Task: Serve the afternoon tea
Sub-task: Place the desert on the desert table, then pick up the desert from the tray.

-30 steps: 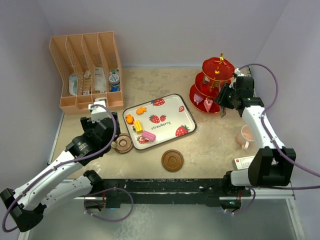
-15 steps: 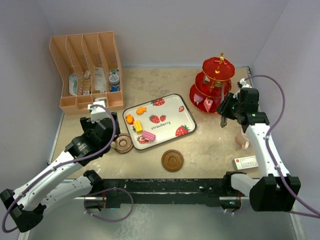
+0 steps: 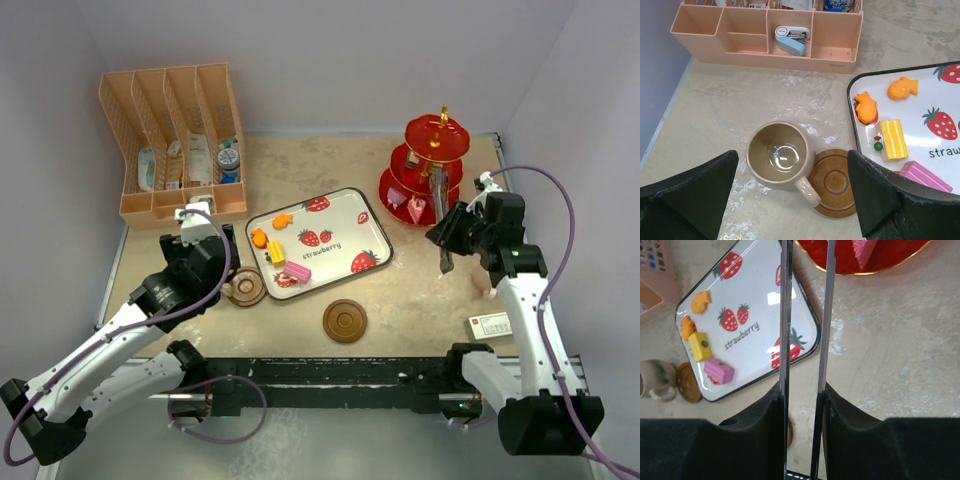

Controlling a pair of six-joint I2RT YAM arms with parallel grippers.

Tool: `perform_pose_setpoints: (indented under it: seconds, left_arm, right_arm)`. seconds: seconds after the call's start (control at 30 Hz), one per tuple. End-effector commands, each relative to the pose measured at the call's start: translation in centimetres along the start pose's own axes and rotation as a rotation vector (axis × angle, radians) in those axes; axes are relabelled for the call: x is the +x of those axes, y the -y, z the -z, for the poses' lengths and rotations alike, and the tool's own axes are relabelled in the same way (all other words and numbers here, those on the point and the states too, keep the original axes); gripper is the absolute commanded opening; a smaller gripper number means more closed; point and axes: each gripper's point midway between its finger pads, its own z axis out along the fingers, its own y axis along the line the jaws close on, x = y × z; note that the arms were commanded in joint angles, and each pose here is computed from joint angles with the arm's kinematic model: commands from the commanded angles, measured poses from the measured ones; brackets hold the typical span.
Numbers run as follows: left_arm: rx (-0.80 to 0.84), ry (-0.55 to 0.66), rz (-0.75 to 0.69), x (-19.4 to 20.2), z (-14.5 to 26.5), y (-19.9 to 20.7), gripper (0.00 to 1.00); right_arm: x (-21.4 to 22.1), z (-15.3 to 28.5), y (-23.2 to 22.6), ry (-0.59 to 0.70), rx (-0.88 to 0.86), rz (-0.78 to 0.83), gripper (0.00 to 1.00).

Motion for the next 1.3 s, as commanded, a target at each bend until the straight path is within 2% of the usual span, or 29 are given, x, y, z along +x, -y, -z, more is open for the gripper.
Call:
perform_pose_setpoints:
  seconds: [0.0,0.4,0.63,0.73,0.83,0.93,1.03,1.13,1.27]
  left_arm:
    - [0.001,0.029,0.042,-1.3,0.3,0.0,0.87]
    - [0.005,0.027,0.041,-1.3,0.3,0.1,0.87]
    - [0.000,0.029,0.041,-1.2,0.3,-0.1,0.87]
    - [-0.007,0.025,0.033,-1.1,0.1,0.0,0.87]
    - [-0.015,0.019,0.025,-1.0,0.0,0.1,0.87]
    - [-0.017,0.019,0.027,-1.0,0.0,0.0,0.87]
    - [-0.011,0.018,0.026,-0.9,0.0,0.1,0.87]
    - [-0.007,0.013,0.022,-0.8,0.0,0.3,0.87]
    - [-0.015,0.017,0.023,-0.9,-0.1,0.1,0.87]
  right_arm:
    - [1.3,1.8,-2.6,-0.040,-0.145,0.012,0.34]
    - [5.9,4.3,-2.9,-0.157,-0.226,0.108,0.35]
    - [7.6,4.8,-4.6,-0.210,-0.297,0.157,0.35]
    - [8.3,4.4,-6.8,-0.229,-0.320,0.161,0.36]
    - [10.5,4.2,-10.1,-0.284,-0.370,0.212,0.35]
    - [12.4,3.4,-11.6,-0.319,-0.343,0.269,0.35]
    - [13.5,3.7,-14.2,-0.313,-0.374,0.345,0.33]
    - [14.9,2.8,-13.9,-0.337,-0.281,0.452,0.34]
    - [17.8,2.2,-15.2,-0.387,-0.280,0.548,0.33]
